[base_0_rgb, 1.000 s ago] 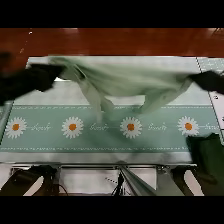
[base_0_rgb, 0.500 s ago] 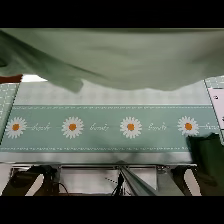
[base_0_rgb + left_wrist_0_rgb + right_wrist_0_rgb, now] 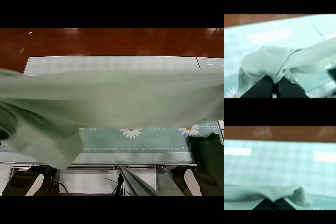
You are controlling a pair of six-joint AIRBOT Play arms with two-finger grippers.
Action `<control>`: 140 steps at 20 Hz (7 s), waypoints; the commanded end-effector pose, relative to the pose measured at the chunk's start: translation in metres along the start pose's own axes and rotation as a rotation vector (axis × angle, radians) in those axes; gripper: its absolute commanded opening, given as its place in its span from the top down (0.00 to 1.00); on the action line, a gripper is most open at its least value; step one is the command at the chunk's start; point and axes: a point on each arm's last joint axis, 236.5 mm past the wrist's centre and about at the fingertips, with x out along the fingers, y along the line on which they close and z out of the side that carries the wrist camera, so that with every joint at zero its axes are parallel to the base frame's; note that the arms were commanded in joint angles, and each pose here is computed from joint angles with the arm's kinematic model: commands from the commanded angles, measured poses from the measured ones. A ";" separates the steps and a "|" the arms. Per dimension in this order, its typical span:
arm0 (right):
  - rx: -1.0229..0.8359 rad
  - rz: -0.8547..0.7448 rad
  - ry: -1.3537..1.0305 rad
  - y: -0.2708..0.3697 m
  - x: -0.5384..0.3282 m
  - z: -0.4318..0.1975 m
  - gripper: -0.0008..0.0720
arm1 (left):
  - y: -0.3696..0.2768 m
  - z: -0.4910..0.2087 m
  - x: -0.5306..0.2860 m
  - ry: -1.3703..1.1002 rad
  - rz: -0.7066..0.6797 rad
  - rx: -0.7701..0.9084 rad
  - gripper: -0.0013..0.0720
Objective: Fold the shirts.
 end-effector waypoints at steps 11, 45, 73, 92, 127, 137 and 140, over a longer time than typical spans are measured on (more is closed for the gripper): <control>-0.016 0.051 0.700 -0.065 0.251 -0.068 0.95 | 0.112 -0.117 0.196 0.419 0.042 -0.288 0.95; 0.379 -0.039 0.769 -0.203 0.307 -0.158 0.46 | 0.237 -0.287 0.283 0.709 -0.011 -0.753 0.19; 0.585 0.134 0.981 -0.157 0.296 -0.289 0.26 | 0.193 -0.302 0.347 0.717 -0.108 -0.764 0.95; 0.472 0.140 0.844 -0.110 0.346 -0.275 0.95 | 0.189 -0.217 0.347 0.593 -0.187 -0.614 0.95; 0.016 -0.069 0.229 -0.040 0.043 -0.038 0.95 | 0.020 -0.049 0.005 0.185 0.101 -0.165 0.95; 0.226 0.067 0.423 -0.100 0.242 -0.061 0.95 | 0.134 -0.112 0.221 0.212 -0.022 -0.522 0.95; 0.256 0.021 0.337 -0.135 0.300 -0.050 0.95 | 0.178 -0.120 0.275 0.204 0.021 -0.509 0.95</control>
